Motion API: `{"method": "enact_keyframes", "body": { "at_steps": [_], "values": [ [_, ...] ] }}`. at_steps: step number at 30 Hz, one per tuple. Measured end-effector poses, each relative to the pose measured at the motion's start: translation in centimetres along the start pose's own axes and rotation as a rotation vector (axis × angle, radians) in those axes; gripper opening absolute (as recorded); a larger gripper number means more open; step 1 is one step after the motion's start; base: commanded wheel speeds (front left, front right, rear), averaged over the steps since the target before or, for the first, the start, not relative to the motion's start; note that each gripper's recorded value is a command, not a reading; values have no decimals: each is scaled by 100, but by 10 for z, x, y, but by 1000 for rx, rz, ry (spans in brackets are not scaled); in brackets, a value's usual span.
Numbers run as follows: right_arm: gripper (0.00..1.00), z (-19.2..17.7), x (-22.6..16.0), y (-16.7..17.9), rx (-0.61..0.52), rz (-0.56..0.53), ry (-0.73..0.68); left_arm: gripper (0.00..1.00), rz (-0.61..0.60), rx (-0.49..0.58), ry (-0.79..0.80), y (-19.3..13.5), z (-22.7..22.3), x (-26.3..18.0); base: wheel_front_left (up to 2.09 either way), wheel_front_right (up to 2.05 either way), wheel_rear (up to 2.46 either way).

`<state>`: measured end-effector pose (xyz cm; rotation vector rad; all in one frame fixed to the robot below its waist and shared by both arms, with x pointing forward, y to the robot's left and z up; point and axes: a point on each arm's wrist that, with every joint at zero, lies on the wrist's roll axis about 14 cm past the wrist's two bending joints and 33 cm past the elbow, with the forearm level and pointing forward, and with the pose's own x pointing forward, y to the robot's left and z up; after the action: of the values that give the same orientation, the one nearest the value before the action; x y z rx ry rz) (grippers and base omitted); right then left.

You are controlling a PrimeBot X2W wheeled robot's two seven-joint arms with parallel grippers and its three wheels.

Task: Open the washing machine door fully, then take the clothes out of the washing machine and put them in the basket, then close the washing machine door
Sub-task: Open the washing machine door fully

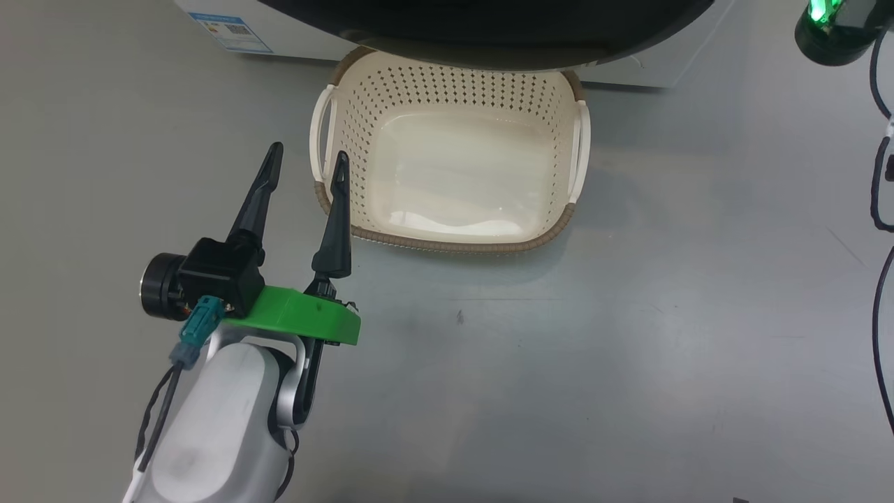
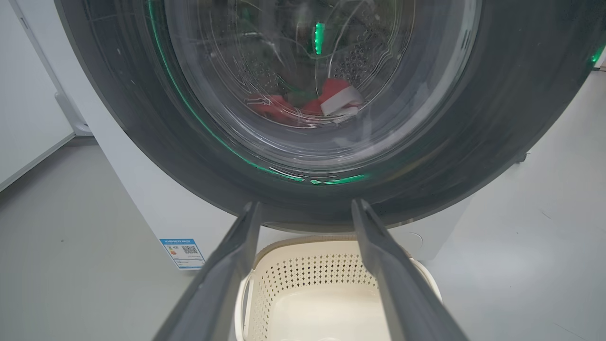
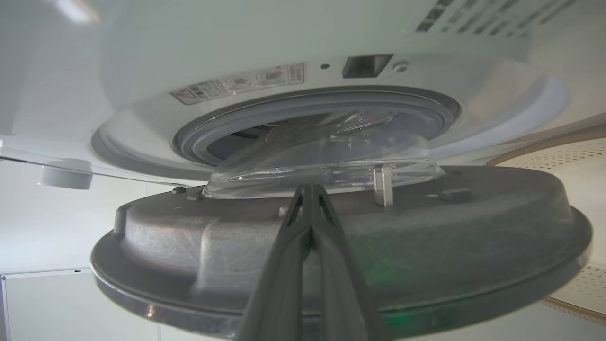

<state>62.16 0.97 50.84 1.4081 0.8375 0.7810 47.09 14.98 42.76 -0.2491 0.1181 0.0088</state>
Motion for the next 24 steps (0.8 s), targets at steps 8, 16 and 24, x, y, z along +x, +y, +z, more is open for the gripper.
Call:
{"method": "enact_keyframes", "body": {
  "at_steps": [8,16,24],
  "values": [
    [0,-20,-10,-4,8,3,44,100,-7,-1,-14,-4,7,-2,0,0,0],
    [0,-44,-22,-8,21,-2,89,100,-9,0,-21,-6,13,-10,0,0,0],
    [0,-67,-29,5,18,36,126,100,-4,0,-27,-6,19,-24,0,0,0]
  ]
}}
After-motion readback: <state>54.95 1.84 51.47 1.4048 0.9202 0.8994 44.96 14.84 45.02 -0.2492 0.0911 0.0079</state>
